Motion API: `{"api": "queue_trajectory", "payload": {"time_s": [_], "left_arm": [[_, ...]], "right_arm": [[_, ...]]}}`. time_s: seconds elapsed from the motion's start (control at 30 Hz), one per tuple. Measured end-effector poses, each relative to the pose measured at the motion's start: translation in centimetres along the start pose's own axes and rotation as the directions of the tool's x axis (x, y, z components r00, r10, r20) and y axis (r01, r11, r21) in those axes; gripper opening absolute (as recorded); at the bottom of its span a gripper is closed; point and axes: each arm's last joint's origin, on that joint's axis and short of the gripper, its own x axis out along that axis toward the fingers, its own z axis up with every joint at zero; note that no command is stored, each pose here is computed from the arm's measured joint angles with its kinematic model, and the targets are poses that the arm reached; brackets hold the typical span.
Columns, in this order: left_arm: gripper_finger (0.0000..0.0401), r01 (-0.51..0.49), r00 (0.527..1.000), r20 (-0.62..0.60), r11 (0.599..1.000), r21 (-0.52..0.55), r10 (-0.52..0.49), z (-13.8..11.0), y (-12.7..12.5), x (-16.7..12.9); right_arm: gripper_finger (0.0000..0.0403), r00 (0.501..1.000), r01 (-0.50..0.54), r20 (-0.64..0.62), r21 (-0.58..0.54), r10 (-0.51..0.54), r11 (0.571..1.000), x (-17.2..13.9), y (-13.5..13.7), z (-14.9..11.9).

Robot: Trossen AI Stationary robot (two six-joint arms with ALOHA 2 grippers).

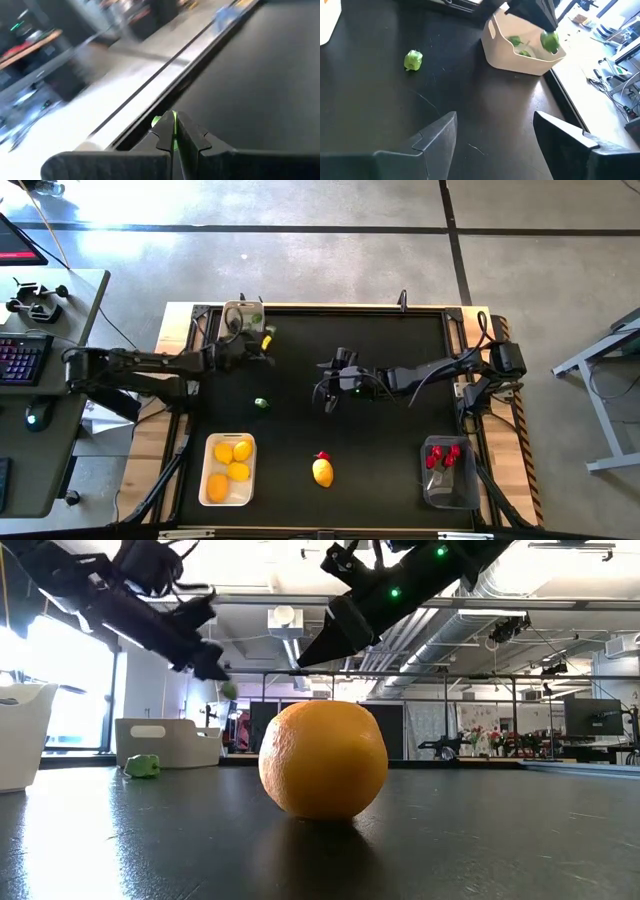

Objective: Sort produce into baskets
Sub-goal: Put the green chili pepper into the gray bin

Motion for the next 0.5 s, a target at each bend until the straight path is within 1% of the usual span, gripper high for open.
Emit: {"api": "queue_trajectory", "payload": {"time_s": [0.07,0.17,0.23,0.3,0.37,0.5], "left_arm": [[0.0000,-0.080,0.995,-0.065,0.997,0.001,0.080,-0.6,1.1,0.2],[0.0000,-0.232,0.961,-0.158,0.973,-0.004,0.228,-1.5,2.7,0.6],[0.0000,-0.282,0.939,-0.211,0.959,-0.012,0.273,-2.1,3.6,0.9],[0.0000,-0.297,0.928,-0.245,0.954,-0.037,0.279,-2.7,4.2,1.3],[0.0000,-0.288,0.924,-0.278,0.956,-0.058,0.262,-3.4,4.8,1.7],[0.0000,-0.240,0.931,-0.309,0.963,-0.119,0.194,-4.5,5.7,2.4]], "right_arm": [[0.0254,1.000,0.000,-0.001,0.000,0.000,1.000,0.0,0.0,0.0],[0.0254,1.000,0.000,0.000,0.000,0.000,1.000,0.0,0.0,0.0],[0.0254,1.000,0.000,0.000,0.005,0.000,1.000,0.0,0.0,0.0],[0.0254,1.000,0.000,0.000,0.012,0.000,1.000,0.0,0.0,0.0],[0.0254,1.000,0.000,0.000,0.012,0.000,1.000,0.0,0.0,0.0],[0.0254,1.000,-0.001,0.000,0.012,0.001,1.000,0.0,0.0,0.0]]}}
